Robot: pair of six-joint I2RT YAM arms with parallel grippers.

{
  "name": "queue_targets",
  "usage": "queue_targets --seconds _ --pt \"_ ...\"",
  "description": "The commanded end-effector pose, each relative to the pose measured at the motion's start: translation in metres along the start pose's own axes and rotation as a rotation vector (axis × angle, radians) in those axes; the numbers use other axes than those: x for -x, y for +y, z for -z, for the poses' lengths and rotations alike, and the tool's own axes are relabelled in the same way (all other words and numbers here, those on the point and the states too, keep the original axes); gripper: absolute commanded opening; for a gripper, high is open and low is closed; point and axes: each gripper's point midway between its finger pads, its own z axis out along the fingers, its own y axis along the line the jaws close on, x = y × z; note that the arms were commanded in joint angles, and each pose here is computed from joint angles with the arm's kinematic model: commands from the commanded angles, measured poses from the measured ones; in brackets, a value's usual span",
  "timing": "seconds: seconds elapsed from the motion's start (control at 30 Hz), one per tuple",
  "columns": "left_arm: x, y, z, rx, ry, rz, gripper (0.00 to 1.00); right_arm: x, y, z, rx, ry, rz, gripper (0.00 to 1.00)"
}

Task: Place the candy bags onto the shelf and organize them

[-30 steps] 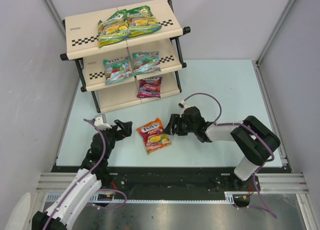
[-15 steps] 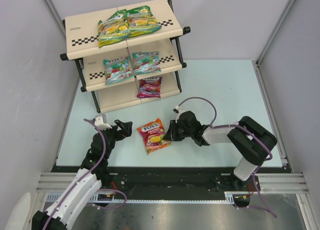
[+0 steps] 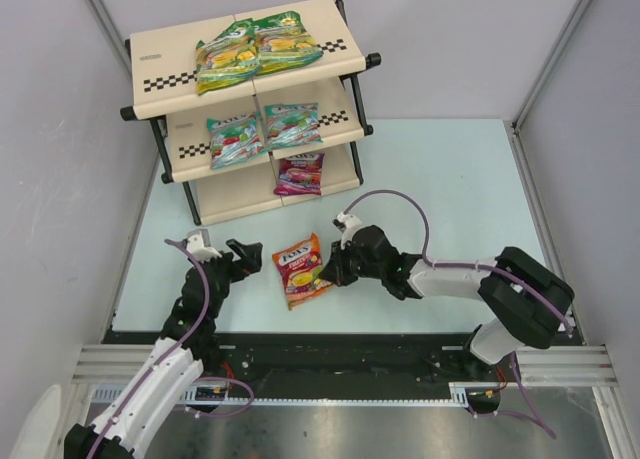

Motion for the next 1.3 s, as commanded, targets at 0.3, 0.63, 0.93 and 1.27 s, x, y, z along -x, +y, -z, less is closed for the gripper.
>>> queue_targets --seconds 0.3,0.63,0.93,1.27 --pt "0.033 0.016 0.012 0.121 -0.148 0.128 1.00 0.119 0.077 -0.017 0.103 -0.265 0.457 0.00" --pt "0.046 0.029 0.018 0.191 -0.218 0.140 1.00 0.173 0.115 -0.056 0.250 -0.327 0.567 0.00" --pt "0.058 0.036 0.027 0.231 -0.272 0.147 1.00 0.209 0.119 -0.107 0.278 -0.299 0.602 0.00" --pt "0.052 0.039 0.024 0.235 -0.260 0.133 1.00 0.230 0.076 -0.148 0.120 -0.349 0.596 0.00"
